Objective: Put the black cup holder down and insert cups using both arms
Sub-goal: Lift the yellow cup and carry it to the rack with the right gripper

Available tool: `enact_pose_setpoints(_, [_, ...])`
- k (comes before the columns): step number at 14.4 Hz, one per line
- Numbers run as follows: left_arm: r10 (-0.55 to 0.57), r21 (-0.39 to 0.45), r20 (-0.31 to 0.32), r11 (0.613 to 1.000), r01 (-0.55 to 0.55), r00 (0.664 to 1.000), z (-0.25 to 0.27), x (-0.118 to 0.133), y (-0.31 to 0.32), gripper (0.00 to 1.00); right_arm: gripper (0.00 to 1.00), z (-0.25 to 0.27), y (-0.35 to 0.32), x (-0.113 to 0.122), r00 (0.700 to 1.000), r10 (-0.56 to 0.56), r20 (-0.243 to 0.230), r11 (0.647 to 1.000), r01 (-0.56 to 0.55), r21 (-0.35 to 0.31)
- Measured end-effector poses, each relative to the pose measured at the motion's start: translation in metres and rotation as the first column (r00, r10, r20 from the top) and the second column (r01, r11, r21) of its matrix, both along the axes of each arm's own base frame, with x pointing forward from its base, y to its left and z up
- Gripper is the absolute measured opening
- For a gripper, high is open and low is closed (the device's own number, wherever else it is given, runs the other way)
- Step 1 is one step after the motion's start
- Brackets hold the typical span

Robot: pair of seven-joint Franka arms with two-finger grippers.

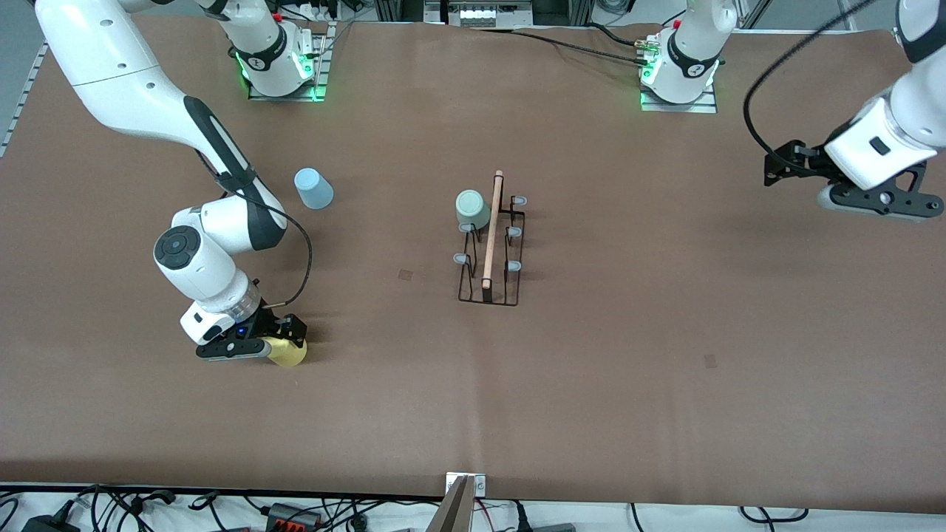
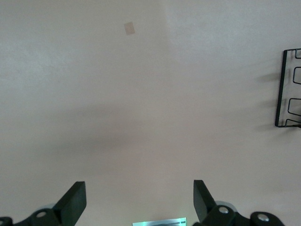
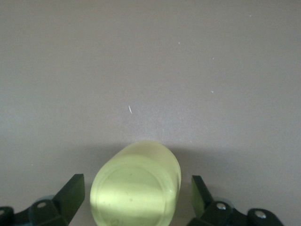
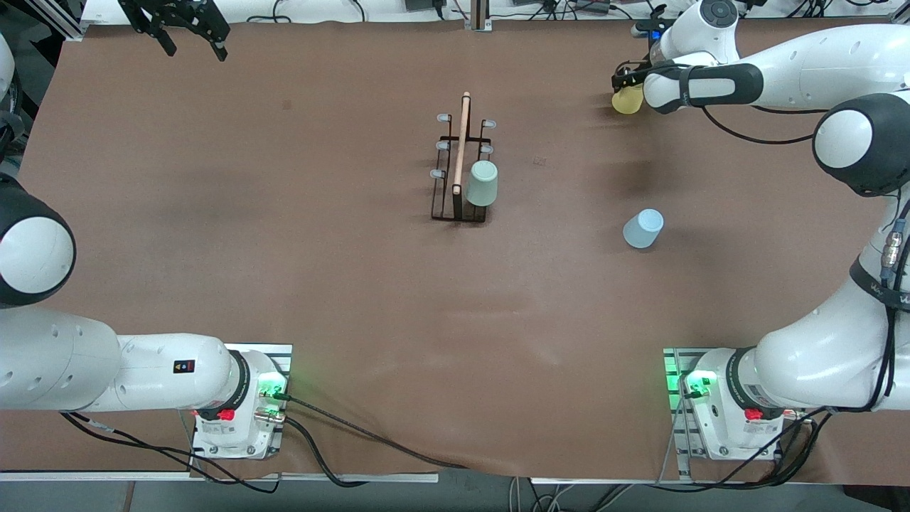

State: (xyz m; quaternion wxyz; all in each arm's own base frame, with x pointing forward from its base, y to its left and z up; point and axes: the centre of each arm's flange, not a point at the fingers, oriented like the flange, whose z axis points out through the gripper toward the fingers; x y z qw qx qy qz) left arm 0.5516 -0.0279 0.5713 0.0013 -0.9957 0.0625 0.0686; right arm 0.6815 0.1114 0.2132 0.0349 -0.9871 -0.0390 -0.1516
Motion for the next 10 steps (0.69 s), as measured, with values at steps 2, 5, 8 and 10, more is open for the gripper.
enact_pose_setpoints(2, [0.009,-0.003,0.023,1.000,-0.009,1.000,0.010,0.002,0.004,1.00,0.98,0.000,0.000,0.000,1.000,0.000,0.001,1.000,0.000,0.000])
enact_pose_setpoints(5, [0.014,-0.005,0.037,1.000,-0.014,0.999,0.017,0.003,0.006,1.00,0.71,0.000,0.000,0.001,1.000,0.005,0.003,1.000,-0.005,-0.003])
enact_pose_setpoints(8, [0.021,-0.006,0.040,1.000,-0.021,0.999,0.018,0.004,0.010,1.00,0.68,0.005,0.001,0.002,1.000,0.019,0.007,1.000,-0.019,-0.014])
enact_pose_setpoints(10, [0.036,-0.006,0.041,0.999,-0.036,0.998,0.018,0.004,0.018,1.00,0.68,0.028,0.002,0.004,0.999,0.028,-0.025,0.998,-0.029,-0.047])
